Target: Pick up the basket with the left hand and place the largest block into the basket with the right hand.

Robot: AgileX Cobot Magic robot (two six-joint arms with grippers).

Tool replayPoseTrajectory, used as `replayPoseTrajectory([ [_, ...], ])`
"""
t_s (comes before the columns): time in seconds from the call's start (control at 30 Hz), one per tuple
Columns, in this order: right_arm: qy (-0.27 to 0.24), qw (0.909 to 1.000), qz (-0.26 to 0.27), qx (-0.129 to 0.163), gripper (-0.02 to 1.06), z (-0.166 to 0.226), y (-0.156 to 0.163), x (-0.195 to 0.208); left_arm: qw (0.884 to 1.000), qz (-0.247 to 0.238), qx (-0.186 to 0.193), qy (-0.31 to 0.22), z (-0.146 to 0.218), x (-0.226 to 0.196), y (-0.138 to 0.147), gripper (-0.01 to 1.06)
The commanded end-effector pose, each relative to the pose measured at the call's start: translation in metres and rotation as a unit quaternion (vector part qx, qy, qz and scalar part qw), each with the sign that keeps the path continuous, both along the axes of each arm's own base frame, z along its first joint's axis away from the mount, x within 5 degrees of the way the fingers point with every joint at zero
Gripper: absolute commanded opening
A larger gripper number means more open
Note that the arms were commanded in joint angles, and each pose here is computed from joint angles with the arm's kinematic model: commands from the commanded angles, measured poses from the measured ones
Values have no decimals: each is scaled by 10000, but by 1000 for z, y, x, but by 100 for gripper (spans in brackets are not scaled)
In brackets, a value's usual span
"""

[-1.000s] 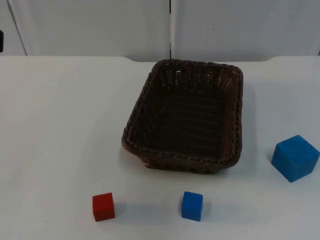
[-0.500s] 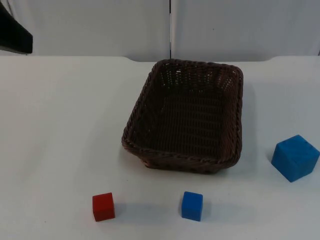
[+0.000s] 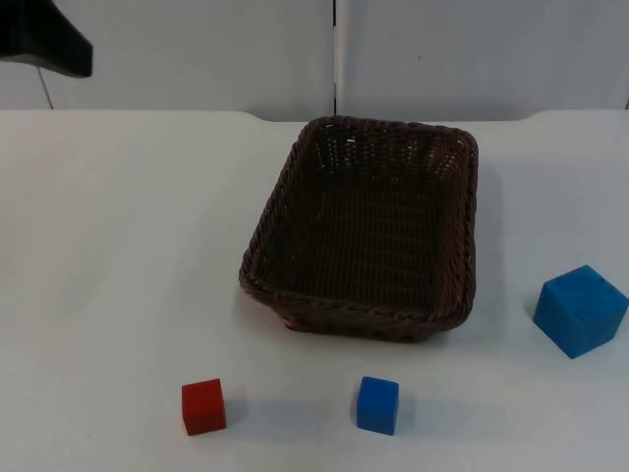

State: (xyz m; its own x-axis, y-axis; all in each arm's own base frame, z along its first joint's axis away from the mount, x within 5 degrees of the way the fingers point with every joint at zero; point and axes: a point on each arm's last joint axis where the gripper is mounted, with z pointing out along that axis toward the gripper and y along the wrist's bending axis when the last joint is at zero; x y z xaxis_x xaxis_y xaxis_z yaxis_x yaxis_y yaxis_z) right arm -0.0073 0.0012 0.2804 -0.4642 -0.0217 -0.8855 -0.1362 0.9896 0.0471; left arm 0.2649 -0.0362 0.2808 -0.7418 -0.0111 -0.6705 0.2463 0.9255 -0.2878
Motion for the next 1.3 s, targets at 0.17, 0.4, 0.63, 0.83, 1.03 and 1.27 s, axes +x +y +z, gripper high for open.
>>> replayPoseTrajectory([
  [0.17, -40, 10000, -20, 5, 105, 0, 0, 0, 9993, -370, 35, 24, -8, 21, -27, 105],
  [0.4, -40, 10000, -20, 5, 105, 0, 0, 0, 9971, -703, 199, 213, -24, 50, -48, 105],
  [0.63, -39, 10000, -24, 13, 105, 0, 0, 0, 9953, -840, 192, 438, -38, 77, -59, 105],
  [0.83, -39, 10000, -24, 13, 105, 0, 0, 0, 9930, -906, 184, 735, -56, 100, -64, 105],
  [1.03, -39, 10000, -24, 13, 105, 0, 0, 0, 9883, -1022, 242, 1106, -76, 117, -68, 105],
  [1.27, -39, 10000, -24, 13, 105, 0, 0, 0, 9841, -1059, 193, 1412, -93, 138, -73, 105],
])
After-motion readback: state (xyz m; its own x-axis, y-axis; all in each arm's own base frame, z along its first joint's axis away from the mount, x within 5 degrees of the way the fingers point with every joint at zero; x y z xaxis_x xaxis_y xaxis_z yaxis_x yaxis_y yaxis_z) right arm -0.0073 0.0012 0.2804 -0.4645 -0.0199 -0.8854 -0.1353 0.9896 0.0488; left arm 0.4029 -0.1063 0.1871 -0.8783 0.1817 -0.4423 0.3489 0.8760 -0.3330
